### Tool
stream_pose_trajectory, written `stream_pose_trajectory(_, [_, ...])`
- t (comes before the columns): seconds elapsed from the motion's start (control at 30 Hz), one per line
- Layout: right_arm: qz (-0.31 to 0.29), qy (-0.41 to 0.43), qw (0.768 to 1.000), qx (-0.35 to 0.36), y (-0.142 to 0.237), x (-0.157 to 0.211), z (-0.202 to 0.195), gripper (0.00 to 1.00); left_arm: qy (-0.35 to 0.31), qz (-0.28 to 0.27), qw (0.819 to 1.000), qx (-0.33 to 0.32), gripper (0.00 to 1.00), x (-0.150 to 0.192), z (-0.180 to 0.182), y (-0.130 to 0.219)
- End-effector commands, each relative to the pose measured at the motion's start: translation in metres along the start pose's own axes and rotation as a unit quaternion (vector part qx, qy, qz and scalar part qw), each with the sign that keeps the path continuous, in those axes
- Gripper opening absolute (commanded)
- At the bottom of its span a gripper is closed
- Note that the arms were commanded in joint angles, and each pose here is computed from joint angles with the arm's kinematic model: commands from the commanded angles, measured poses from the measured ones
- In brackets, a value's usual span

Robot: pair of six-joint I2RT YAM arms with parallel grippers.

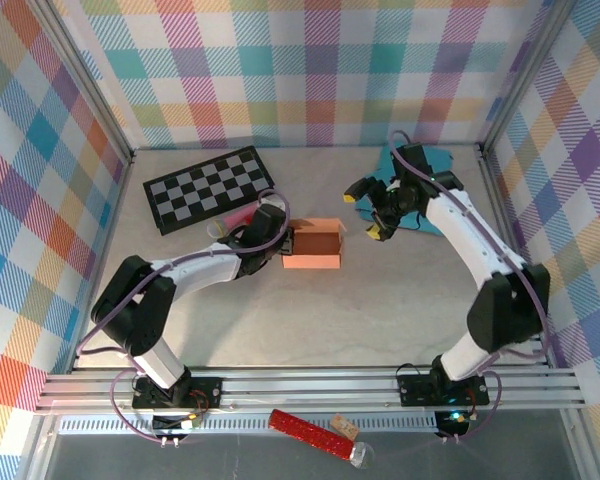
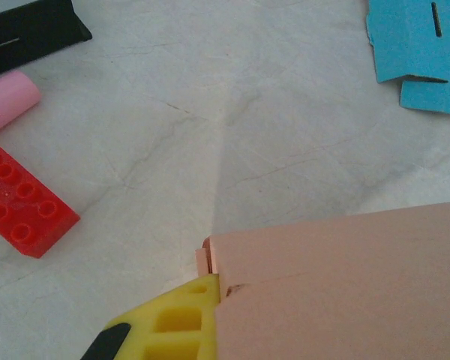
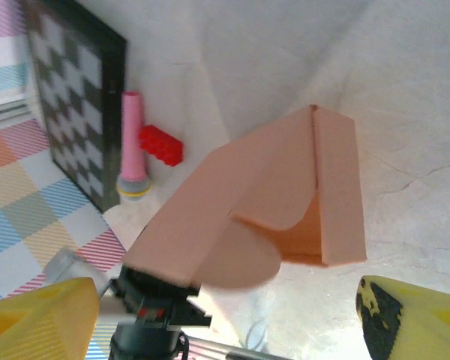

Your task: Fold the paper box

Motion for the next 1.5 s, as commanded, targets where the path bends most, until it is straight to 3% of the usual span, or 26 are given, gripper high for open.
stream_pose_trajectory(0.0, [0.074,-0.045,0.996,-0.005,-0.014,0.003,0.000,0.88,-0.009,-0.019,1.000,0.000,0.00,-0.001,-0.004,0.010])
stream_pose_trajectory(0.5, [0.170,-0.079,0.982,0.018,-0.069,0.007,-0.036,0.84,-0.012,-0.008,1.000,-0.003,0.01,0.025,-0.013,0.019])
stream_pose_trajectory(1.03, [0.201,-0.069,0.977,0.034,-0.084,0.039,-0.068,0.70,-0.001,0.022,1.000,0.002,0.19,0.053,-0.022,0.037])
stream_pose_trajectory(1.47, [0.197,-0.048,0.977,0.066,-0.091,0.056,-0.092,0.68,0.011,0.067,0.998,0.005,0.27,0.087,-0.020,0.046])
Point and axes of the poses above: each hand's point on the last joint's axis, 136 mm out from that joint toward the fingers, its own y axis back along the fingers, its own z axis along the line the jaws close on, x = y × z, the point moved 6 cm from there along y, back along the fingers, and after that the axes turned 2 degrees about y, right-handed, at the moved point
